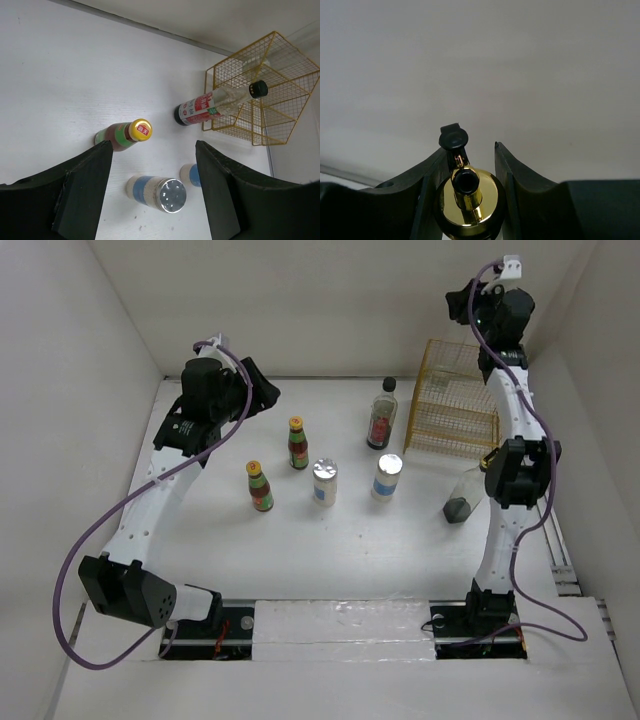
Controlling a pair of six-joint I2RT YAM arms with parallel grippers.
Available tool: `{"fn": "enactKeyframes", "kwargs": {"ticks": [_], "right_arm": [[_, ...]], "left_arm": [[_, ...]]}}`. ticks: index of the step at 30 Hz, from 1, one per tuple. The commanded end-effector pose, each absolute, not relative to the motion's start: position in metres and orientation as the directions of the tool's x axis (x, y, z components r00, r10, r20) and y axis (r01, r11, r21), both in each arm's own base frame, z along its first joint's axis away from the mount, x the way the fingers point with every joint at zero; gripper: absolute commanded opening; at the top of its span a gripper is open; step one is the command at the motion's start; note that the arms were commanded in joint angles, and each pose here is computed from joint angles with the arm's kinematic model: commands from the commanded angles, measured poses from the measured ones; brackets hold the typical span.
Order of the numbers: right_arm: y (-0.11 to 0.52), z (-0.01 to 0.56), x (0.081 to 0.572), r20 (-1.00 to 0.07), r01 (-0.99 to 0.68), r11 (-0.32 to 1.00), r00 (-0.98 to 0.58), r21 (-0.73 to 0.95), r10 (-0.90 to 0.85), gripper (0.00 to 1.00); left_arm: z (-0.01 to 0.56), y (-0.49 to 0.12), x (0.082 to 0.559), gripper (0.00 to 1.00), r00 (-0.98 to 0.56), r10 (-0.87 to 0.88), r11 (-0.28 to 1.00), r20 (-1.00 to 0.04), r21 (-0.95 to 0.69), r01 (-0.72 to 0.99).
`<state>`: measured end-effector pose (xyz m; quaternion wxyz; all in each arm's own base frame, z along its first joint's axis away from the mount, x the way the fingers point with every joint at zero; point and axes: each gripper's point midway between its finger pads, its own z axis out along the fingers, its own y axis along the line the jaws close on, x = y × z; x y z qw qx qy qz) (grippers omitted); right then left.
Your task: Organize the condiment bottles
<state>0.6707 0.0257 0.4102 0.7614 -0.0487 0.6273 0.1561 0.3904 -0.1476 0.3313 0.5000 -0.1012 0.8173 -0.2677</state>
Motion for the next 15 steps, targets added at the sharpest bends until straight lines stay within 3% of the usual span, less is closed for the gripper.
{"fn": "enactKeyframes", "kwargs": {"ticks": [1,7,10,14,15], "right_arm": [[0.035,0.485,0.632,-0.923,-0.347,0.937,0.346,0.044,0.171,0.0],[0.034,0.442,0.633,-0.952,-0.336,0.938,0.249,0.086,0.177,0.0],[0.036,0.415,0.638,-0.967,-0.317,0.941,0.175,0.122,0.184,0.06],[0.038,0.396,0.636,-0.976,-0.294,0.946,0.124,0.136,0.179,0.33],[0.038,0.404,0.632,-0.975,-0.295,0.948,0.14,0.123,0.17,0.44]], "left_arm": [[0.343,-0.149,0.391,0.62,-0.442,-0.44,0.829,-0.781,-0.543,0.135],[0.338,-0.148,0.387,0.62,-0.446,-0.447,0.825,-0.775,-0.55,0.129],[0.338,-0.148,0.387,0.62,-0.446,-0.447,0.825,-0.775,-0.55,0.129],[0.339,-0.149,0.385,0.62,-0.445,-0.447,0.821,-0.776,-0.553,0.14],[0.339,-0.149,0.385,0.62,-0.446,-0.455,0.817,-0.771,-0.56,0.136]]}}
